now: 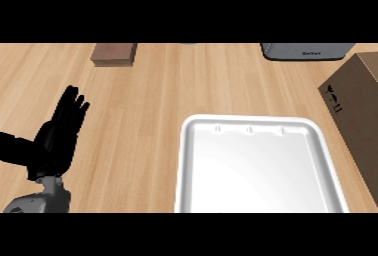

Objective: Pick the sweet potato from the tray and place it in the cardboard box

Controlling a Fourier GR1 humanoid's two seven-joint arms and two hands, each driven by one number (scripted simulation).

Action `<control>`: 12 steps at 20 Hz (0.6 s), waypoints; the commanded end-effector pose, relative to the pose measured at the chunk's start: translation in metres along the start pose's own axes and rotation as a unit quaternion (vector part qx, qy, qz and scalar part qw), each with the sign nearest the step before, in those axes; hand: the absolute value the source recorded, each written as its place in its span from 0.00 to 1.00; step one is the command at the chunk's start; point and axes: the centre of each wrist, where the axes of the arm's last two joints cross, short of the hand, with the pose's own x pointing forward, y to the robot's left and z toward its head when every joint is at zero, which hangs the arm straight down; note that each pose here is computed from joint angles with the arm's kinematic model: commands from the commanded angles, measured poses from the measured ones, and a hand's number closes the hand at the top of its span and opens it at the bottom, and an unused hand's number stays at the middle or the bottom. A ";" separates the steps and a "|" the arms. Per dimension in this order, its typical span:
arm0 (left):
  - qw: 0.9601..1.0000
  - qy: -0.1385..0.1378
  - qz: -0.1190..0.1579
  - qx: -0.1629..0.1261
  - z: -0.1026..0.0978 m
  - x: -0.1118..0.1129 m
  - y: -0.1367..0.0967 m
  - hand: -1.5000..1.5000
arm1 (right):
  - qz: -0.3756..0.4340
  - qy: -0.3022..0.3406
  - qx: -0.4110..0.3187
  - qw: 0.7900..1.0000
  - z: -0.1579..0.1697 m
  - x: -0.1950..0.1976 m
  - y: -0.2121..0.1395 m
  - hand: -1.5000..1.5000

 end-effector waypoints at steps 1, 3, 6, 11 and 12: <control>1.000 -0.008 -0.004 0.008 0.004 0.003 0.000 0.50 | -0.044 0.010 -0.021 0.999 0.011 -0.008 -0.043 0.00; 1.000 -0.006 -0.002 -0.004 0.013 -0.010 0.001 0.50 | -0.050 0.007 -0.048 0.998 0.010 -0.027 -0.053 0.00; 1.000 -0.004 -0.002 0.004 -0.012 0.001 -0.001 0.50 | -0.060 -0.017 -0.063 0.996 0.022 -0.037 -0.064 0.00; 1.000 -0.008 -0.005 -0.003 0.000 0.001 0.017 0.50 | -0.048 -0.012 -0.068 0.996 0.035 -0.052 -0.092 0.00; 1.000 -0.001 0.000 -0.001 -0.001 -0.009 -0.010 0.50 | -0.047 -0.012 -0.055 0.997 0.041 -0.060 -0.114 0.00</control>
